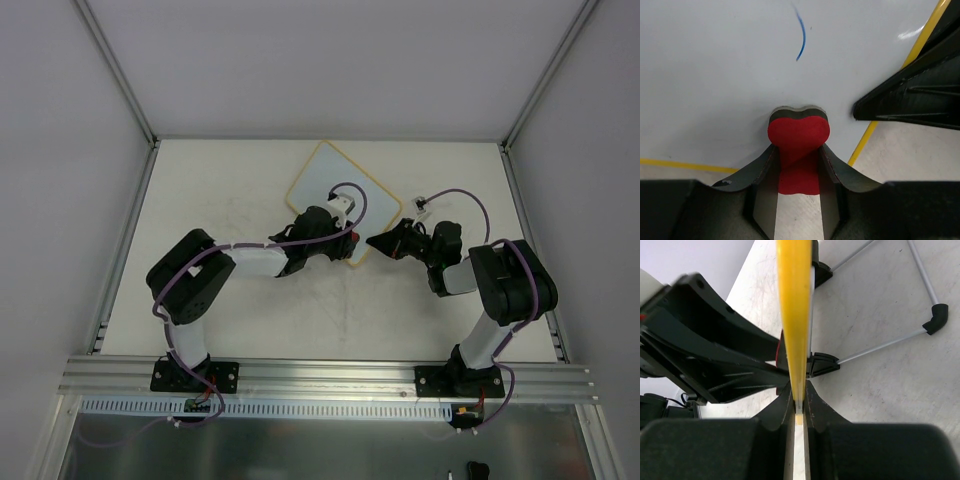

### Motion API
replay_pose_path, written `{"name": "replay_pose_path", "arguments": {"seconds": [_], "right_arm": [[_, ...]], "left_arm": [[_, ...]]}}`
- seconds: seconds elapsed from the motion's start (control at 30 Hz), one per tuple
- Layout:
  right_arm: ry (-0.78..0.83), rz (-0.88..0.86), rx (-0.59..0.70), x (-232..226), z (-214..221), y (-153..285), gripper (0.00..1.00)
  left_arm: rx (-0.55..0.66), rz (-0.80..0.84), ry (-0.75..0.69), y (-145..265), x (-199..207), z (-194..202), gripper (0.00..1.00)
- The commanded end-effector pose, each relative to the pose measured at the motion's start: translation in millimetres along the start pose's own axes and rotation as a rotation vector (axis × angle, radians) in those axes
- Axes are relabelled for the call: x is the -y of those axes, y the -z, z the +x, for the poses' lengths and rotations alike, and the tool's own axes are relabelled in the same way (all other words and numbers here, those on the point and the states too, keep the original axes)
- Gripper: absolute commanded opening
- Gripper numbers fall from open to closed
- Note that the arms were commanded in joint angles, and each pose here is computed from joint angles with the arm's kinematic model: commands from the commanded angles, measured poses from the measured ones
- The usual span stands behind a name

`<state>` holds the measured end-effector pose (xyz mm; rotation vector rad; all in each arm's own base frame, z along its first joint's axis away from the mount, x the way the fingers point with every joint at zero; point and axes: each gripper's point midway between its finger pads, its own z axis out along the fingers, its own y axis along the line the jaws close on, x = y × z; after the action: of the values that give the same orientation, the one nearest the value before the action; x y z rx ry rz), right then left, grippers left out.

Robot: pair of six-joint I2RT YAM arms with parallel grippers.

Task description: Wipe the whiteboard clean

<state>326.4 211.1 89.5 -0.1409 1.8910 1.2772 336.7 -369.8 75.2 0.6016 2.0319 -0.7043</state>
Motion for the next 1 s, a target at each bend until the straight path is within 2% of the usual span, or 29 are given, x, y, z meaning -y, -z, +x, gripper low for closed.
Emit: {"name": "replay_pose_path", "arguments": {"seconds": [0.0, 0.17, 0.2, 0.27, 0.3, 0.37, 0.4, 0.47, 0.5, 0.6, 0.77, 0.8, 0.97], "right_arm": [[0.152, -0.221, 0.015, -53.1, -19.0, -3.9, 0.00], [0.152, -0.225, 0.017, -54.0, -20.0, -3.7, 0.00], [0.154, -0.230, 0.017, -55.5, -19.6, -3.7, 0.00], [0.155, -0.229, 0.019, -55.5, -20.3, -3.4, 0.00], [0.153, -0.229, 0.019, -55.6, -20.3, -3.4, 0.00], [0.154, -0.230, 0.020, -56.0, -20.7, -3.3, 0.00], [0.152, -0.228, 0.018, -55.6, -20.0, -3.1, 0.00], [0.153, -0.229, 0.019, -55.9, -20.0, -2.8, 0.00], [0.154, -0.229, 0.021, -55.9, -20.7, -2.5, 0.00], [0.155, -0.231, 0.021, -57.1, -20.2, -2.0, 0.00], [0.151, -0.234, 0.015, -57.8, -18.6, -2.3, 0.00], [0.152, -0.235, 0.014, -57.7, -18.2, -2.4, 0.00], [0.149, -0.238, 0.010, -57.8, -17.5, -3.6, 0.00]], "left_arm": [[-0.212, -0.089, 0.051, 13.3, -18.3, 76.8, 0.00], [-0.205, -0.118, 0.065, 4.4, -28.9, 62.2, 0.00], [-0.177, -0.113, 0.059, -1.5, -26.3, 45.1, 0.00], [-0.180, -0.114, 0.047, -7.2, -25.5, 36.8, 0.00], [-0.145, -0.110, 0.040, -13.7, -22.1, 15.8, 0.00], [-0.166, -0.115, 0.020, -19.5, -22.5, 11.0, 0.00], [-0.122, -0.139, -0.001, -24.4, -23.8, -13.6, 0.00], [-0.148, -0.165, -0.025, -29.6, -28.2, -17.4, 0.00], [-0.112, -0.167, -0.037, -33.5, -25.7, -38.0, 0.00], [-0.088, -0.187, -0.056, -39.4, -32.0, -61.1, 0.00], [-0.068, -0.168, -0.044, -48.6, -44.1, -84.8, 0.00], [-0.041, -0.166, -0.047, -49.5, -46.4, -100.4, 0.00], [-0.041, -0.168, -0.079, -58.4, -55.8, -117.2, 0.00]]}}
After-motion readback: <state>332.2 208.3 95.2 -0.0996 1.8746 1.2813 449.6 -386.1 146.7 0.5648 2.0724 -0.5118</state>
